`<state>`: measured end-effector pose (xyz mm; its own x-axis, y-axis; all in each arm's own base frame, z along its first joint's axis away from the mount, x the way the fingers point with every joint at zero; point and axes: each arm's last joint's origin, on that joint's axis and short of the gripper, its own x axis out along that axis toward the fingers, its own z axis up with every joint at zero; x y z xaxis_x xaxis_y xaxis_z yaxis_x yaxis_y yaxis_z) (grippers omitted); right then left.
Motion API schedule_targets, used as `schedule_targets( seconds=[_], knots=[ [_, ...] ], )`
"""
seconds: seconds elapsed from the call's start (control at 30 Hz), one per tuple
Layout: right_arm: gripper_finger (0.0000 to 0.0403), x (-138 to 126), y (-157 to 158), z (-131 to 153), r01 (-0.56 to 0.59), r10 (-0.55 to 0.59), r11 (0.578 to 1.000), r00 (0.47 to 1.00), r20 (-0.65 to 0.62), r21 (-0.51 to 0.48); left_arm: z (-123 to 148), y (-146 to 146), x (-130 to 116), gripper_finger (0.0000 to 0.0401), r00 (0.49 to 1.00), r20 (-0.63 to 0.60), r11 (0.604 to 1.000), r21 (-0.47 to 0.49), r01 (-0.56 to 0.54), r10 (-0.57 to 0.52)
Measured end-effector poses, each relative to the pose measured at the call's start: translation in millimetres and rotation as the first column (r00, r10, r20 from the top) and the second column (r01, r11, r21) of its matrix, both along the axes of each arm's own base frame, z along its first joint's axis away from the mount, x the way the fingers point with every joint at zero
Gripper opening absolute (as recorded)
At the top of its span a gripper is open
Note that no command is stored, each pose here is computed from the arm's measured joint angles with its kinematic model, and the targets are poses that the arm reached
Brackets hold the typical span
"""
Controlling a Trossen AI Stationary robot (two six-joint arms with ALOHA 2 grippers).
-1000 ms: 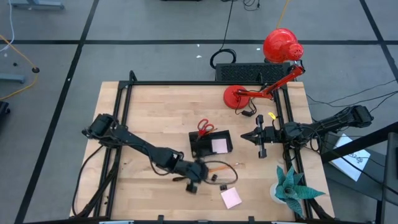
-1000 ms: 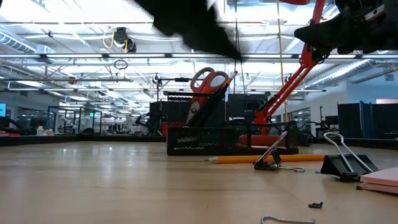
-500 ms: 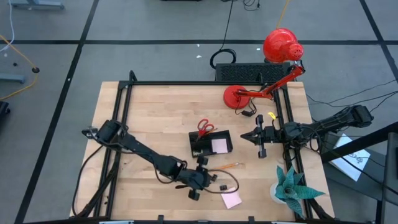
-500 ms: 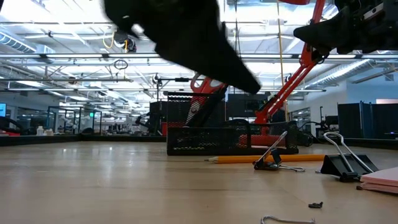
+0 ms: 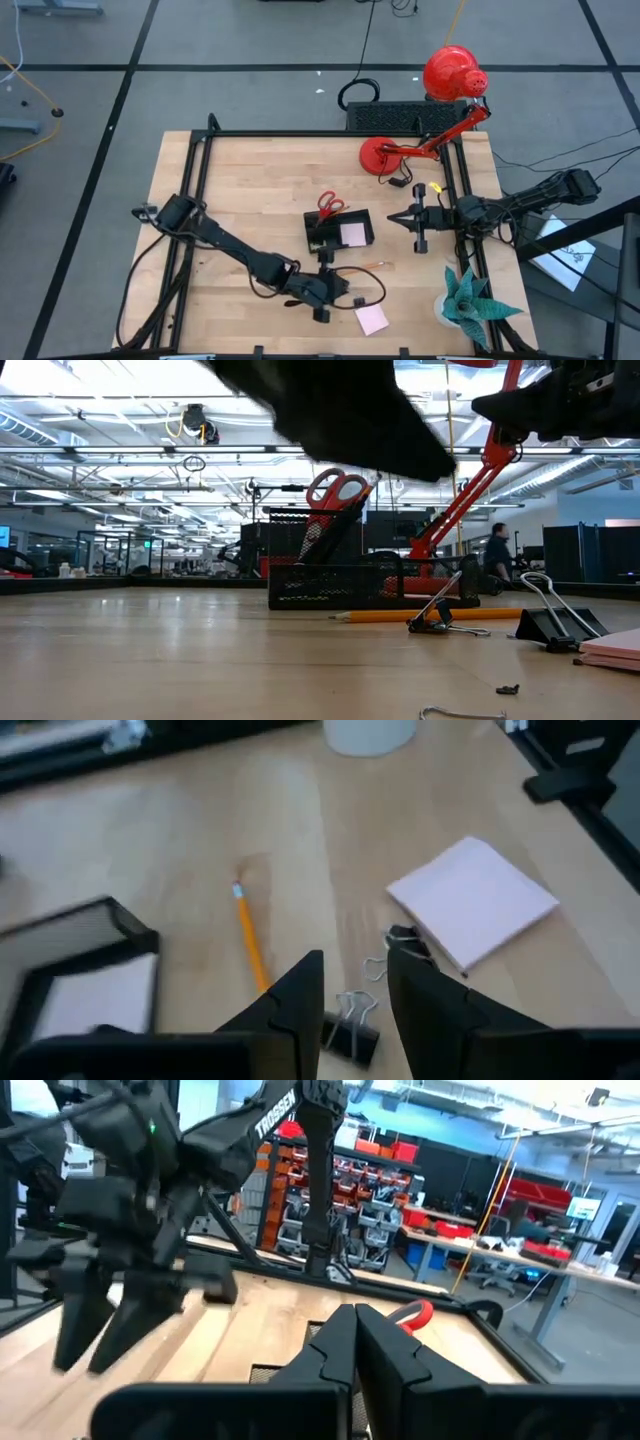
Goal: Pick and place office supplies into organizer
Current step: Put the top binder clip into the bottom left compartment of the desk organizer
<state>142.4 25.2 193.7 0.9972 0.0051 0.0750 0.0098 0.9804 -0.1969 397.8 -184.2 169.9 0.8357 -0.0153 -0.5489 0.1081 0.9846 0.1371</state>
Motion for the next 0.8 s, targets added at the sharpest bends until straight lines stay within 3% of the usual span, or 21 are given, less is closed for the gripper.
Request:
schedule_targets(
  seconds=[0.13, 0.27, 0.63, 0.8],
  knots=[
    [0.0004, 0, 0, 2, 0.001, -0.001, 1.000, 1.000, 0.017, -0.002, -21, -5, 5, 0.0118, 1.000, -0.012, 0.998, -0.059, 0.007, -0.008],
    [0.0004, 0, 0, 3, -0.001, 0.001, 1.000, 1.000, 0.030, 0.023, -38, -10, 6, 0.0118, 1.000, -0.026, 0.999, -0.050, -0.004, 0.003],
    [0.0004, 0, 0, 3, -0.010, 0.007, 0.995, 1.000, 0.029, 0.103, -40, -13, 4, 0.0118, 0.998, 0.002, 0.998, 0.004, -0.063, 0.063],
    [0.0004, 0, 0, 1, -0.013, 0.012, 0.992, 1.000, 0.012, 0.126, -41, -9, 6, 0.0124, 0.998, -0.016, 0.997, -0.044, -0.065, 0.065]
  ],
)
